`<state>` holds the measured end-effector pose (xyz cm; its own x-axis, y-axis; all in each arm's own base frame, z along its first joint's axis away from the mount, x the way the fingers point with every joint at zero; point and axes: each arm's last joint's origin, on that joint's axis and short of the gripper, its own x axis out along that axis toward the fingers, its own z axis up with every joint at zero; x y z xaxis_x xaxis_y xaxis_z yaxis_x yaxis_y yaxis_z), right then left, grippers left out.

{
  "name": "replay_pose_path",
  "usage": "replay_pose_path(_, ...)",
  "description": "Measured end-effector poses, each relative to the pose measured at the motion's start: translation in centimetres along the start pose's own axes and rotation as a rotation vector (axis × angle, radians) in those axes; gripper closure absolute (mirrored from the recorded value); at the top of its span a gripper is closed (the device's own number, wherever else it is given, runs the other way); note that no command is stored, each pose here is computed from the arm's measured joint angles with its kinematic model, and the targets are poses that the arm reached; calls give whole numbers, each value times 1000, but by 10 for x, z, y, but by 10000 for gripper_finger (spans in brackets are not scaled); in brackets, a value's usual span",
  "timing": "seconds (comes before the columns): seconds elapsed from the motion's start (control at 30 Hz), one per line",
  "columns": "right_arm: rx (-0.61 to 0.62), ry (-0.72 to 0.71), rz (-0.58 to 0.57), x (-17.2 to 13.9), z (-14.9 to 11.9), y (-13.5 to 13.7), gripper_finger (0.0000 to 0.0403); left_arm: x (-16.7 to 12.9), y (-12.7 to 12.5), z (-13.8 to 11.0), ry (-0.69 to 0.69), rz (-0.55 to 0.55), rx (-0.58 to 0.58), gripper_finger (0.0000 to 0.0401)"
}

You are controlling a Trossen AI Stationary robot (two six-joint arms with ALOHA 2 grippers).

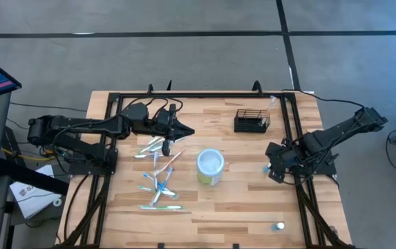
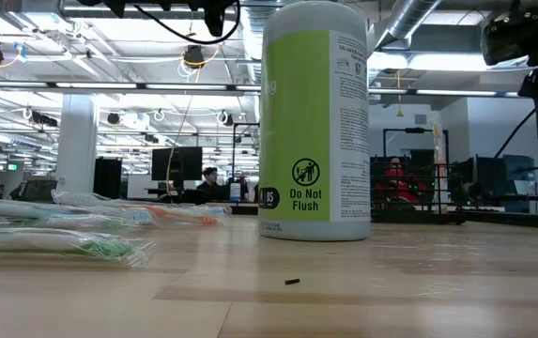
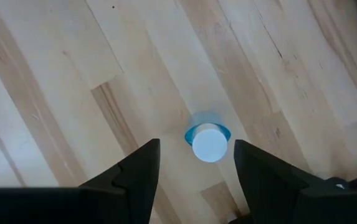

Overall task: Pick & Place toothbrushing station
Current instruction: Put the blue mouthwash into the wire organizer

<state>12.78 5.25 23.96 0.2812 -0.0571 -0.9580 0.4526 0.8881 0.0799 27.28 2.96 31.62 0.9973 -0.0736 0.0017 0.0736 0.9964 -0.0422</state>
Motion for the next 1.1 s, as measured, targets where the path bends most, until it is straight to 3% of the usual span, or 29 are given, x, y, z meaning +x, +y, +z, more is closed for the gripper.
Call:
replay_pose_path(0.53, 36, 47, -52, 8, 1, 4, 184, 0, 0, 0, 0, -1, 0, 390)
replay_pose_path(1.1, 36, 71, -73, 15, 4, 9, 185, 1, -5, 0, 1, -22, 0, 390)
